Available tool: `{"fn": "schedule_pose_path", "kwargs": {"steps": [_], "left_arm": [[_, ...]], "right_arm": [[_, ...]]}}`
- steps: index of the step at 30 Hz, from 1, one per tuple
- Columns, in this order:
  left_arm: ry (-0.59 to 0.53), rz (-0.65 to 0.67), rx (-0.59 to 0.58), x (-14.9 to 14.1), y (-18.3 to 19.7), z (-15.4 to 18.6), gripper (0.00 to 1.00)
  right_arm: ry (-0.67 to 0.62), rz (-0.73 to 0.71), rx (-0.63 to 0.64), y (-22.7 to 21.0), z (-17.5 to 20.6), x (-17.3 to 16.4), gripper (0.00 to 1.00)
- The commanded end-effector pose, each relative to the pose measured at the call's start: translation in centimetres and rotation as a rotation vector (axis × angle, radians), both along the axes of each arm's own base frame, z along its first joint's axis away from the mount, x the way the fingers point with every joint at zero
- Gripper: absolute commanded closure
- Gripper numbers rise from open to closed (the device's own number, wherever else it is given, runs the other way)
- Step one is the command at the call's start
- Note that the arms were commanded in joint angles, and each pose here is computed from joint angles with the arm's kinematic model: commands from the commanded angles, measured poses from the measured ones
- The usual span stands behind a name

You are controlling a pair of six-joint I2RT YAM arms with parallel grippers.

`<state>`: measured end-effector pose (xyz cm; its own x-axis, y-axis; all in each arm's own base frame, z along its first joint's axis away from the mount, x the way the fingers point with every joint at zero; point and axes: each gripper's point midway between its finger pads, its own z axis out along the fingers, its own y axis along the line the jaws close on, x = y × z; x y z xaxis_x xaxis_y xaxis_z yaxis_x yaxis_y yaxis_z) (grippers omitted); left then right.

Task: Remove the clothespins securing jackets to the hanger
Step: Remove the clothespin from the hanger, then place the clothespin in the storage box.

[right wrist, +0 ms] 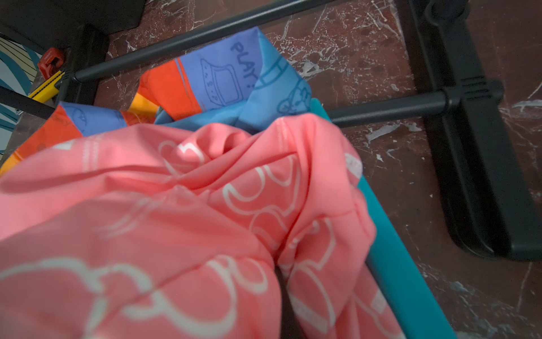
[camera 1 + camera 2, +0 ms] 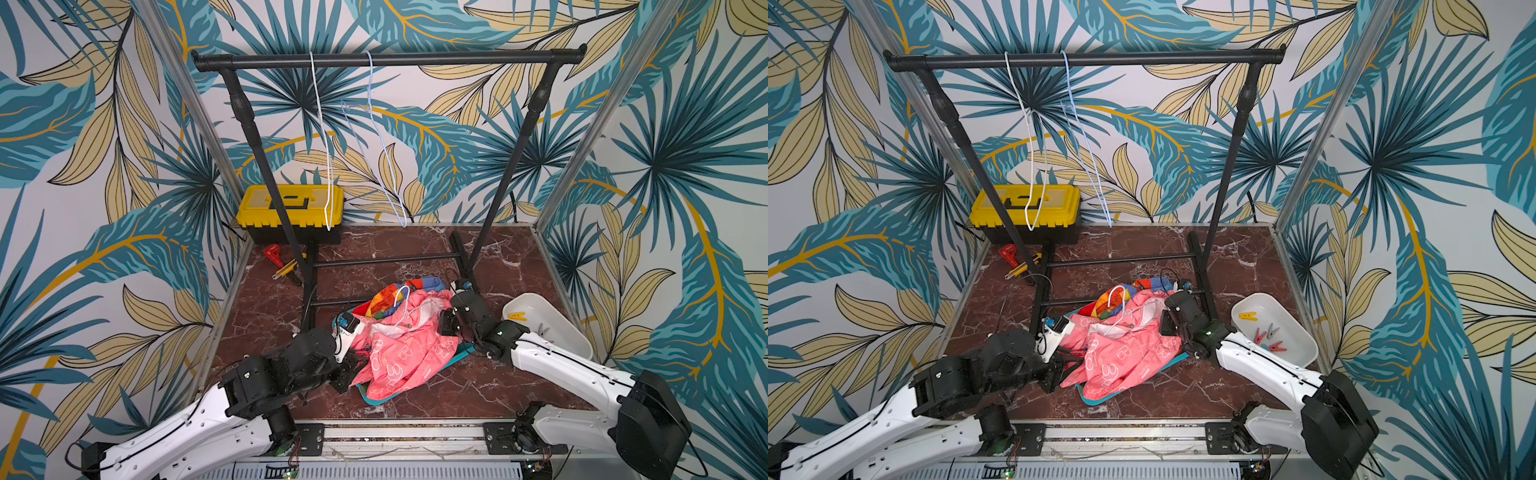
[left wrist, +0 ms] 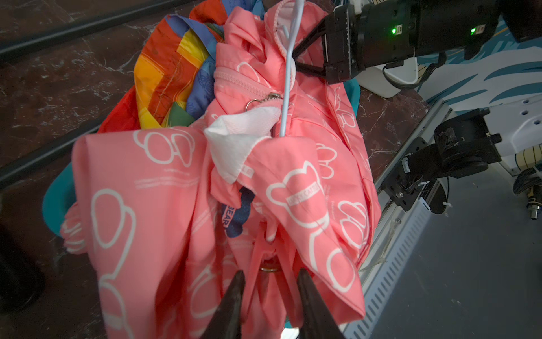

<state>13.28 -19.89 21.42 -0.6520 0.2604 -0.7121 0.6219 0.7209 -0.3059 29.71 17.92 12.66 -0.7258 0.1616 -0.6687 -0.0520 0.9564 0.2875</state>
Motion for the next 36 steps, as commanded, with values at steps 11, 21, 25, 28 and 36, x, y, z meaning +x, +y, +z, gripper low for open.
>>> {"fn": "schedule_pose_path", "kwargs": {"steps": [11, 21, 25, 28, 36], "left_arm": [[-0.029, 0.026, -0.039, 0.3, 0.3, 2.1, 0.94], [-0.187, 0.271, -0.088, 2.3, 5.3, 8.0, 0.97], [-0.206, 0.252, -0.133, 2.0, 5.2, 10.2, 0.94], [-0.218, 0.190, -0.149, 2.1, 3.5, 11.6, 0.93], [-0.166, -0.041, -0.294, 3.1, -5.6, 14.9, 0.94]], "right_arm": [[0.044, 0.003, -0.046, -0.6, 0.4, -0.1, 0.78], [0.018, 0.063, -0.069, 0.8, 3.6, 1.2, 0.44], [-0.013, 0.122, -0.068, 1.6, 5.3, 1.3, 0.36], [-0.047, 0.142, -0.133, 0.8, 6.9, 1.3, 0.31], [-0.041, 0.255, -0.225, 1.8, 8.4, 1.5, 0.19]]}}
